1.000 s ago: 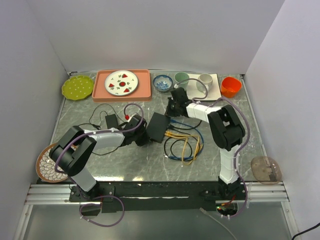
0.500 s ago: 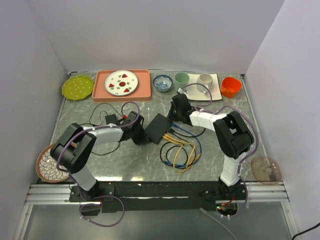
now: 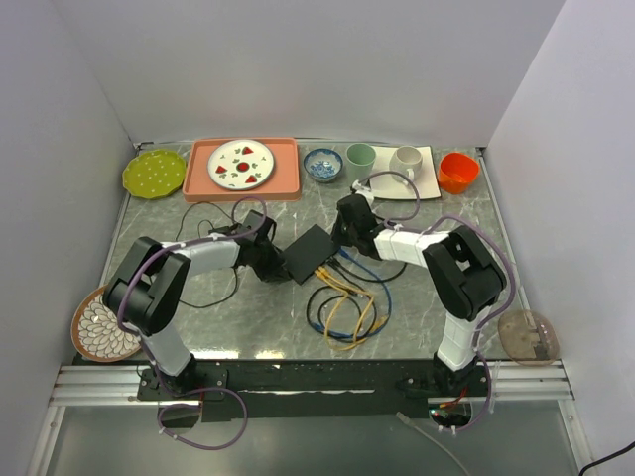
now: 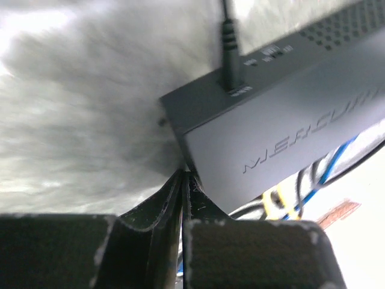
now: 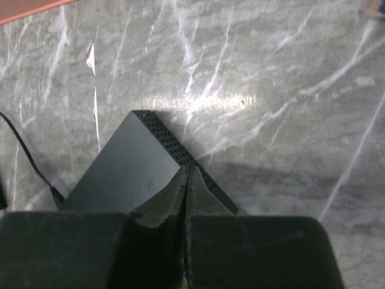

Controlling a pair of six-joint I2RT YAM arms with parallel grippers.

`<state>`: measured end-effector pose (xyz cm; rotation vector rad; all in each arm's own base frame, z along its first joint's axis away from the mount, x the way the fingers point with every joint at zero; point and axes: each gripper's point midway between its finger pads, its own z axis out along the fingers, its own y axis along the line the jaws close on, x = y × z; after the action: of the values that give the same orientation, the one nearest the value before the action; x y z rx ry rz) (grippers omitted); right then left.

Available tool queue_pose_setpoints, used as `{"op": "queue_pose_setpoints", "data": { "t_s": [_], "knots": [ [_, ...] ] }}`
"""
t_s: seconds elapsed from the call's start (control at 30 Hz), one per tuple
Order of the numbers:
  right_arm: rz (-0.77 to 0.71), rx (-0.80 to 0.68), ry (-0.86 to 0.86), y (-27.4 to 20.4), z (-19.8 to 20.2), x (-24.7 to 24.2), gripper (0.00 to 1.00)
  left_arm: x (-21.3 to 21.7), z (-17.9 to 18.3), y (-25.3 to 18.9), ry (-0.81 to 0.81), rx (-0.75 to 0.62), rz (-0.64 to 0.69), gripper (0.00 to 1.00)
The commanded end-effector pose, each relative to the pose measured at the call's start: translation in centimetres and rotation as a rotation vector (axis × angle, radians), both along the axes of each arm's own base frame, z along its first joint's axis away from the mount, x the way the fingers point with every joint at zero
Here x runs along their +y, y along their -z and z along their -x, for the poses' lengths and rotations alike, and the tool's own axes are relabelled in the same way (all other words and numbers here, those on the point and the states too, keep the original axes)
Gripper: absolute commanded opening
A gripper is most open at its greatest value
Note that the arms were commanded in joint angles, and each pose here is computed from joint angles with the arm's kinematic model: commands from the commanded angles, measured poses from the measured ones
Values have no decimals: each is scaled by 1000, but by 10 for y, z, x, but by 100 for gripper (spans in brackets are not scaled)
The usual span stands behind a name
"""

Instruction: Pull the plug from the switch port

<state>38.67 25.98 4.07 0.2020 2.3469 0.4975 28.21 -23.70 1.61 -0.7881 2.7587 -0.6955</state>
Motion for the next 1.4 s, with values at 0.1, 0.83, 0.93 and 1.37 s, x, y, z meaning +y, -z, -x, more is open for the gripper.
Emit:
{"op": "queue_pose_setpoints", "data": {
  "t_s": [0.1,0.83,0.93,1.37],
  "knots": [
    [-135,415,-341,35,148,60,0,36,-79,7,-174,-189,-97,11],
    [-98,303,-322,13,135,48,0,66,-107,-38,-237,-278,-167,13],
    [-90,251,-347,0,143,46,0,81,-101,-42,-283,-289,-215,18],
    [-68,263,-391,21,172,57,21,105,-97,-39,-328,-277,-318,57]
  ]
}}
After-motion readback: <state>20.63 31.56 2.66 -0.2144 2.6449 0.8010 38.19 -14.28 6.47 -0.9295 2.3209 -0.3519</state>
